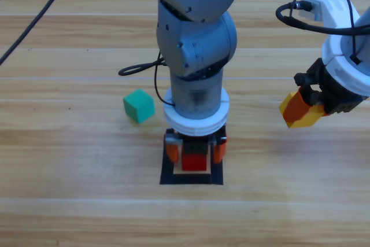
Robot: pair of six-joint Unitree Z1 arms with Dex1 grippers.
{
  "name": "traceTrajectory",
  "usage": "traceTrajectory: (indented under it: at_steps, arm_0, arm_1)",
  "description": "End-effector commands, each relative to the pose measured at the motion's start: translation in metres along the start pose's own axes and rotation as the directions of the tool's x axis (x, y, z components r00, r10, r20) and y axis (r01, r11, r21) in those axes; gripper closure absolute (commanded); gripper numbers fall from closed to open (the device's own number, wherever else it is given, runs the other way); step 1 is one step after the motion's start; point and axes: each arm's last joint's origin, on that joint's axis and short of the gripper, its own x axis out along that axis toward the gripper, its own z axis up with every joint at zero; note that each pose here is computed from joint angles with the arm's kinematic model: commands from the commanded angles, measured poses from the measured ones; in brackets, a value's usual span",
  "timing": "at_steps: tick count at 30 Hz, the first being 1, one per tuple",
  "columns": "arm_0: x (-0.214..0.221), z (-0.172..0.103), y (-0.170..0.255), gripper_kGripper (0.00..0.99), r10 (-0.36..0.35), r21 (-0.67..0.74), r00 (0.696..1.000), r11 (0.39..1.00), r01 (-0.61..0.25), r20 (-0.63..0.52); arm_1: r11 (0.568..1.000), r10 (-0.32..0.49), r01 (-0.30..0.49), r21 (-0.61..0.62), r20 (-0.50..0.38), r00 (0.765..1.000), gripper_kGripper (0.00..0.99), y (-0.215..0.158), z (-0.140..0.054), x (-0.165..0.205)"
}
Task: Stack the blocks in the rectangular block: red at the bottom, yellow in the middle, green on top
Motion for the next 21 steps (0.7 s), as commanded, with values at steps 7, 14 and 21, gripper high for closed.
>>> traceTrajectory:
  at_steps: [7,14,21]
  arm_0:
    - [-0.012,0.005,0.011,0.000,0.002,-0.019,1.000,1.000,-0.002,0.004]
    - [-0.092,0.018,0.024,0.000,-0.075,0.008,0.992,0.997,0.075,0.106]
    - [-0.139,0.050,0.115,0.000,-0.029,-0.014,0.994,0.999,0.031,0.104]
  arm_1:
    - [0.997,-0.019,0.019,0.070,0.001,1.000,0.990,-0.011,-0.002,0.003]
    - [0.994,-0.008,0.008,0.106,0.006,1.000,0.990,-0.010,-0.001,0.001]
    - [0.990,-0.030,0.027,0.139,0.019,0.999,0.990,0.005,-0.003,-0.012]
